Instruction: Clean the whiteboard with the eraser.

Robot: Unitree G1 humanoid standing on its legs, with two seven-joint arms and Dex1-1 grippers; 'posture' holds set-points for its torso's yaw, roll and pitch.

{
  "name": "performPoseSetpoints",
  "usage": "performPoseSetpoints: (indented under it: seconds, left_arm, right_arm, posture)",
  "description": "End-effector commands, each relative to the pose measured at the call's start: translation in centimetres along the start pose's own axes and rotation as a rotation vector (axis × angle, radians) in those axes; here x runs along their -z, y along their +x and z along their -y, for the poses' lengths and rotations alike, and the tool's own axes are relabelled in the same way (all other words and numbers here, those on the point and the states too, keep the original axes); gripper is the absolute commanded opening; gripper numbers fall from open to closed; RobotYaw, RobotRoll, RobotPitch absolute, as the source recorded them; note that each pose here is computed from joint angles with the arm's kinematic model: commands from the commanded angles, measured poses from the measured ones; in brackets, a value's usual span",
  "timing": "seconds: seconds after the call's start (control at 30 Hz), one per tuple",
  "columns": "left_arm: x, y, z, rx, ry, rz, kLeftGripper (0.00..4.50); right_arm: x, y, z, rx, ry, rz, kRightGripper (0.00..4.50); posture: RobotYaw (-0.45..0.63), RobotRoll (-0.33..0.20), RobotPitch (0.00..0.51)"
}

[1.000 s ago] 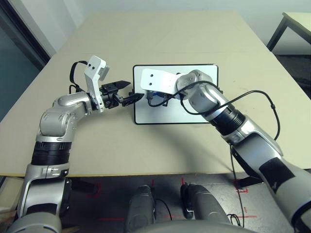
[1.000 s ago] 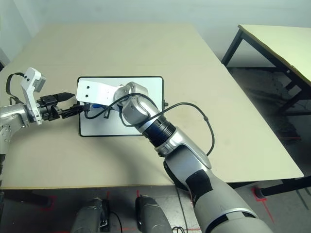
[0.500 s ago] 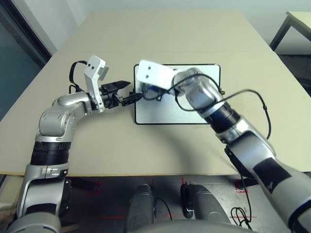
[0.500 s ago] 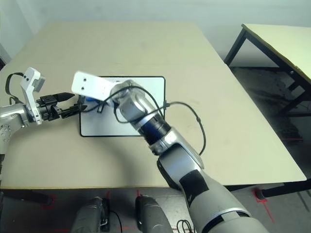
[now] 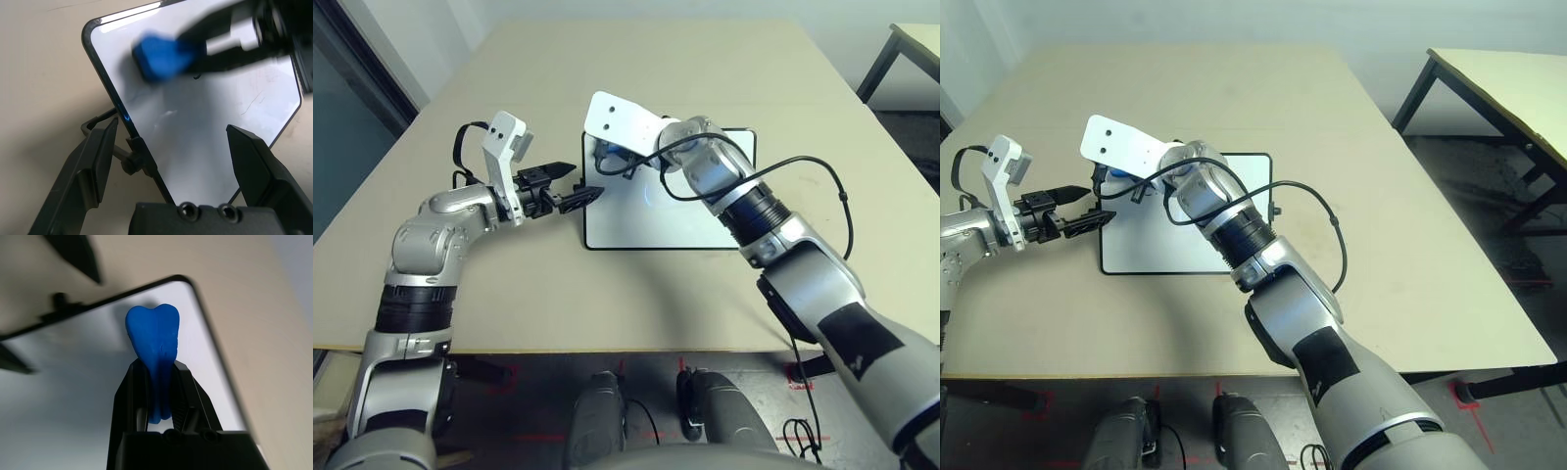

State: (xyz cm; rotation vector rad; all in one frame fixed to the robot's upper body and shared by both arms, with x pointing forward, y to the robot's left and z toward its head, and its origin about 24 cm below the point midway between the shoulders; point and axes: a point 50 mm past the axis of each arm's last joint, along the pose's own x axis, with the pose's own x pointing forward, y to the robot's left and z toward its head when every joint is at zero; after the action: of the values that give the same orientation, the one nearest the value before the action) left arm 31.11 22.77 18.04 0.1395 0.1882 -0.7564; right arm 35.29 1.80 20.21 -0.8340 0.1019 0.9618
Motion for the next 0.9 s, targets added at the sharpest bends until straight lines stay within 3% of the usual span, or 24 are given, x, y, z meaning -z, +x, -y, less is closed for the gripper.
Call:
performPoseSetpoints:
  seconds: [0.03, 0.13, 0.47, 0.77, 0.9]
  left_arm:
    - [-0.2, -0.1, 0.2, 0.006, 0.009, 0.002, 4.5]
    - [-0.2, -0.2, 0.3, 0.006, 0.009, 0.001, 4.5]
    - [-0.3, -0.1, 0.4, 0.013, 0.008, -0.002, 4.5]
    - [-0.5, -0.1, 0.4, 0.013, 0.011, -0.002, 4.5]
    - [-0.6, -0.1, 0.4, 0.012, 0.012, -0.001, 4.5]
  right_arm:
    - [1.0, 0.3, -1.6, -0.055, -0.006, -0.038, 0.57]
    - [1.4, 0.2, -1.7, -0.056, -0.002, -0.05, 0.57]
    - [1.3, 0.1, 2.4, 0.096, 0.031, -0.04, 0.57]
    - [2.6, 0.3, -1.5, -0.02, 0.043, -0.055, 0.57]
    - [2.9, 0.1, -1.2, -0.008, 0.051, -0.055, 0.57]
  posture:
    - [0.0, 0.0, 0.124]
    - [0.0, 0.0, 0.124]
    - [-0.01, 0.0, 0.13]
    - [-0.01, 0.0, 0.132]
    - [-0.01, 0.0, 0.134]
